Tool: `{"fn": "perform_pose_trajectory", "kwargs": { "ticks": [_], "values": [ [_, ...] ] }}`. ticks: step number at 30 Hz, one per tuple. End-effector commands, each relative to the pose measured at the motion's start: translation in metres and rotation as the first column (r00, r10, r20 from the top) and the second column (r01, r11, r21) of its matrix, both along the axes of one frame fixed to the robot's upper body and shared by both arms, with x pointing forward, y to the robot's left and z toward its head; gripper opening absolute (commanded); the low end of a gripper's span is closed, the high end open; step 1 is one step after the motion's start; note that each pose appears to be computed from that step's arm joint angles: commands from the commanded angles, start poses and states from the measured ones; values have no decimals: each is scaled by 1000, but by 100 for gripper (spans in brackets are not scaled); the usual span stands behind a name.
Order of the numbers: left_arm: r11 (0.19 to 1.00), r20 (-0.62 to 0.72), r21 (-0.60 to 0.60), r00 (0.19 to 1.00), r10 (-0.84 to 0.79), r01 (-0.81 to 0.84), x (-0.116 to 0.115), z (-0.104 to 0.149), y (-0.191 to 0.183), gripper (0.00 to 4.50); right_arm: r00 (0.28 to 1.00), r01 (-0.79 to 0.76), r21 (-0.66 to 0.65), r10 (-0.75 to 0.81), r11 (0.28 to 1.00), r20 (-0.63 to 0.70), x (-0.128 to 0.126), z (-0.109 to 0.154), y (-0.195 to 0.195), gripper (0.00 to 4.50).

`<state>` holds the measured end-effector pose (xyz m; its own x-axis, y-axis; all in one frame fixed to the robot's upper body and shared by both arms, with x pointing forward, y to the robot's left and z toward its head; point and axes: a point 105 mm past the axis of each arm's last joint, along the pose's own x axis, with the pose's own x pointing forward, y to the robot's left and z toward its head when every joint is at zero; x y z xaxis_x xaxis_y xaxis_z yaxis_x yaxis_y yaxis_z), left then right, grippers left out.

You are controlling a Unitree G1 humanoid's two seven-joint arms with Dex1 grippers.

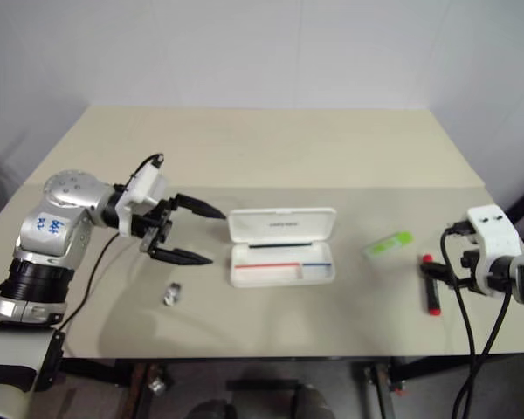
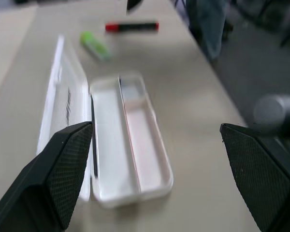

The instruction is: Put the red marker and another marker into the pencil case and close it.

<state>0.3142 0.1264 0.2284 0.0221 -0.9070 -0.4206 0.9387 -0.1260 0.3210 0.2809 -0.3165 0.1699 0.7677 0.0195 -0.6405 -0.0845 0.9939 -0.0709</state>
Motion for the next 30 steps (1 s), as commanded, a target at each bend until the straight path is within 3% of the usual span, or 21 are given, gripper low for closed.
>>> {"fn": "perform_pose_trajectory", "kwargs": {
  "ticks": [1, 18, 21, 30],
  "values": [
    [999, 56, 38, 998, 15, -17, 2, 10, 4, 446, 998, 58, 31, -58, 998, 13, -3, 4, -2, 450],
    [998, 74, 51, 996, 44, -48, -4, 15, 10, 446, 987, 134, 108, -123, 985, -101, 14, -35, -9, 450],
    [998, 76, 46, 996, 44, -47, -7, 15, 9, 450, 984, 149, 86, -139, 985, -112, 19, -39, -18, 390],
    [996, 82, 43, 994, 70, -74, -11, 16, 14, 450, 981, 134, 117, -115, 984, -157, 22, -48, -12, 69]
  ]
}}
